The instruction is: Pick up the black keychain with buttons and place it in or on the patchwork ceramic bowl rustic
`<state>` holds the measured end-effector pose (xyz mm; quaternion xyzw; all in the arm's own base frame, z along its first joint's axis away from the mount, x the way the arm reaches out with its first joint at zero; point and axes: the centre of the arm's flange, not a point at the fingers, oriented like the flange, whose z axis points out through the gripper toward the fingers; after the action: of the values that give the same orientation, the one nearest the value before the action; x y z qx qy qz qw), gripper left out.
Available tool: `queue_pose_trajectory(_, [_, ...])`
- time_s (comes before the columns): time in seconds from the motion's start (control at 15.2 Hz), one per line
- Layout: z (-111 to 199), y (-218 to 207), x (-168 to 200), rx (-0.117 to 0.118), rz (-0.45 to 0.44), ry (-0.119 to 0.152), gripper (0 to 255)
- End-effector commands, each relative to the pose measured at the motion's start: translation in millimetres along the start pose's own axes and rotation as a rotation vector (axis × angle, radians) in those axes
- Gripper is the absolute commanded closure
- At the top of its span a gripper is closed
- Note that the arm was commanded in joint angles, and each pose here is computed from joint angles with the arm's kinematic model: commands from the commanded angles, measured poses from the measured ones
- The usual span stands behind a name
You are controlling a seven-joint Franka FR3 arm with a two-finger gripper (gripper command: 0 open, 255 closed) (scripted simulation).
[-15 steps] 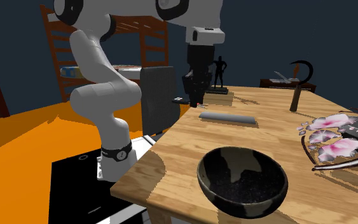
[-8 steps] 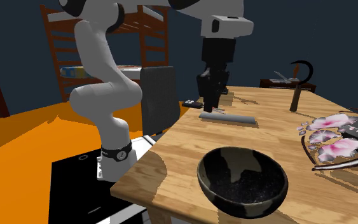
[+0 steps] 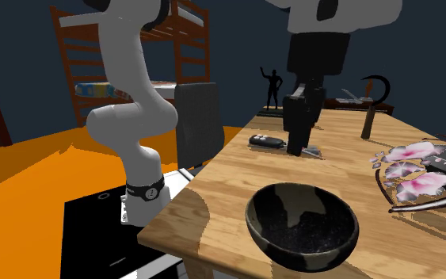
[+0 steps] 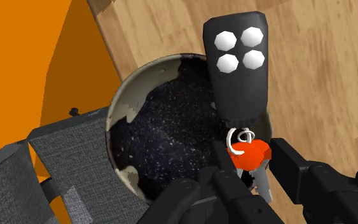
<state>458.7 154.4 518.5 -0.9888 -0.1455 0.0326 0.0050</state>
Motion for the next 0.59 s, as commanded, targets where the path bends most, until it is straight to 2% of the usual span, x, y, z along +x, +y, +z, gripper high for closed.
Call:
queue_pose_trajectory(0.0, [-0.8,16.6,21.9,0.000,0.000,0.000,255])
queue_pose_trajectory(0.07, [-2.1,22.8,32.3,0.000,0.000,0.000,255])
queue_pose_trajectory(0.53, [34.7,23.5,34.6,0.000,0.000,0.000,255])
